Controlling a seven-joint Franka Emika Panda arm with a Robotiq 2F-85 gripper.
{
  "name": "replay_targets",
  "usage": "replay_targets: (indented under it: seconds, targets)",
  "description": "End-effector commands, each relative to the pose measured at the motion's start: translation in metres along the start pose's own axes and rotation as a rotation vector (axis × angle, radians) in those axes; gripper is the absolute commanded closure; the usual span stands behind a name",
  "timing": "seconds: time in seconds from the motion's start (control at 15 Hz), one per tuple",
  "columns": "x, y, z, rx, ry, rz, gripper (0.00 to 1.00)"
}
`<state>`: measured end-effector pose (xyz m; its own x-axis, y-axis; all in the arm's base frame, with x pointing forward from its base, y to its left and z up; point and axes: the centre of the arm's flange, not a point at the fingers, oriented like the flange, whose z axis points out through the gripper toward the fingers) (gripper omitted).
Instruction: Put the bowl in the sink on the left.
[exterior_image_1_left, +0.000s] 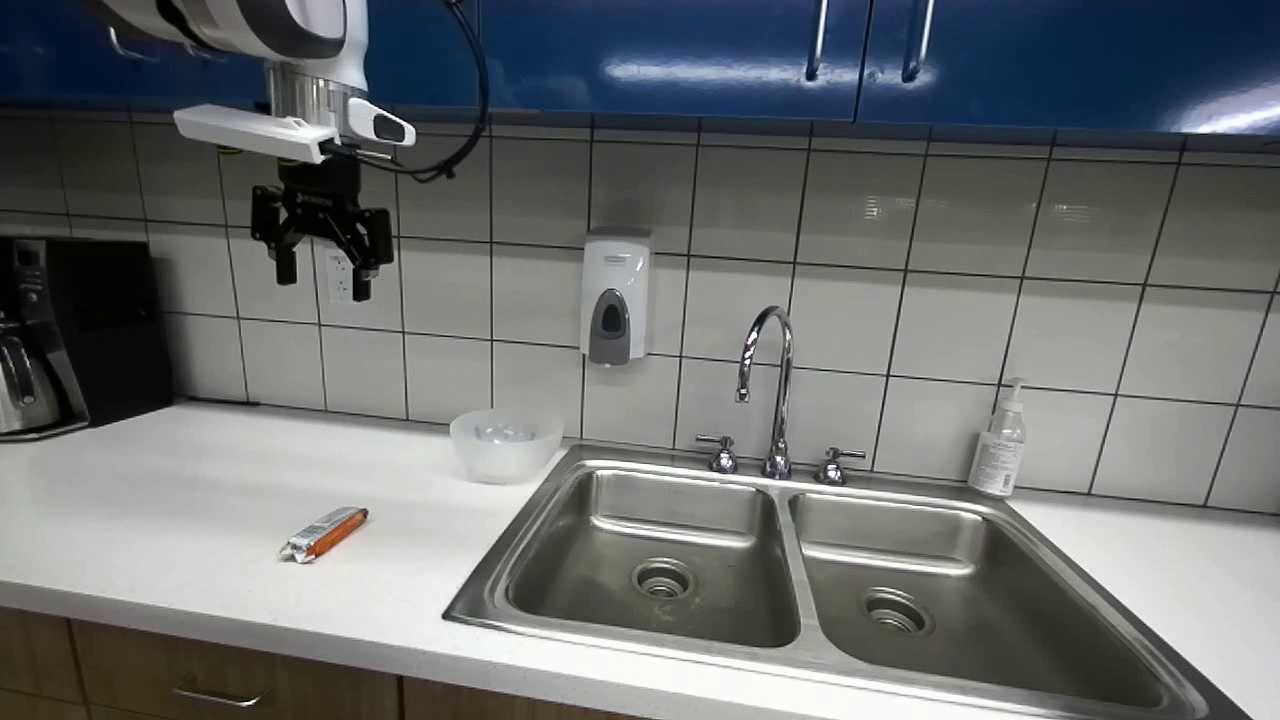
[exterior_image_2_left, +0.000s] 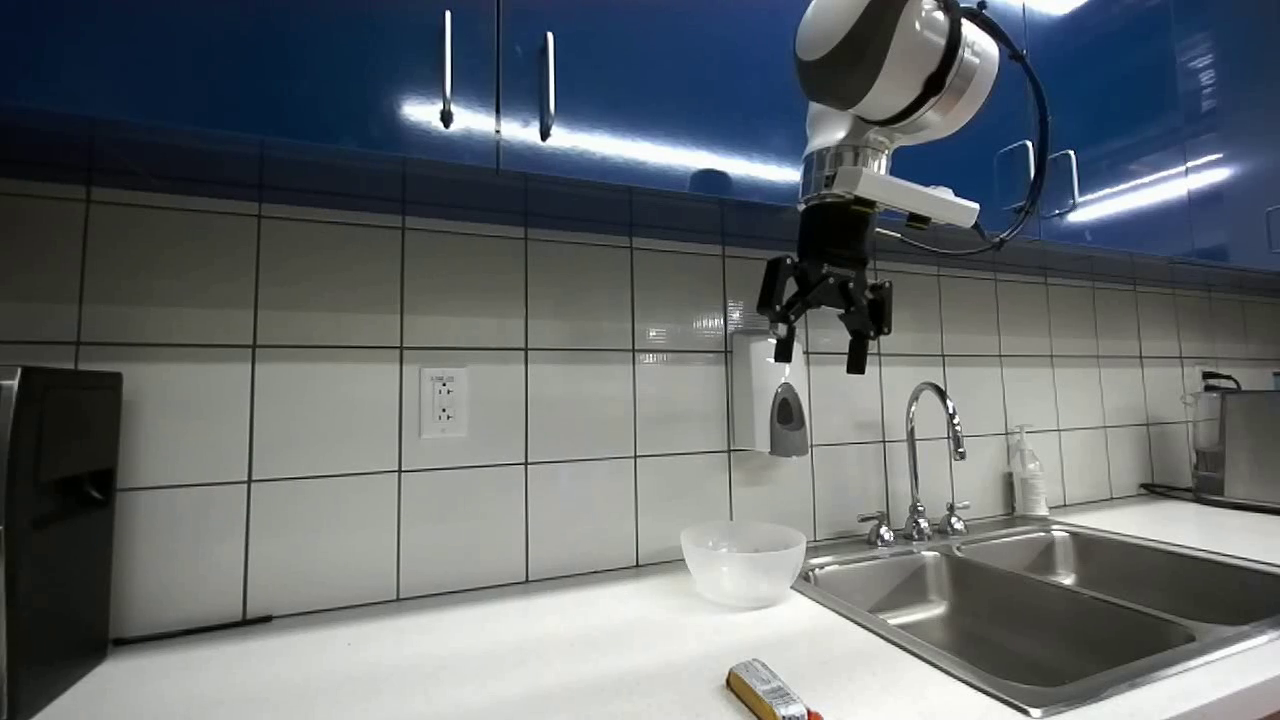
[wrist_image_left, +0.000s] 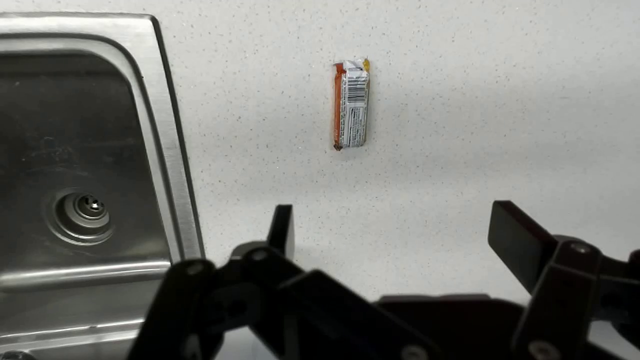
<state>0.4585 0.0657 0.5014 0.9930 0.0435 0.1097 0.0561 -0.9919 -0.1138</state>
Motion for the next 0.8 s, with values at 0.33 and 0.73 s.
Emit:
replay_targets:
  seconds: [0.33, 0.73]
  targets:
    - [-0.027, 0.003, 0.025, -0.028, -0.021, 0.008, 0.00]
    - [-0.056, 0.016, 0.071, -0.058, -0.100, 0.025, 0.00]
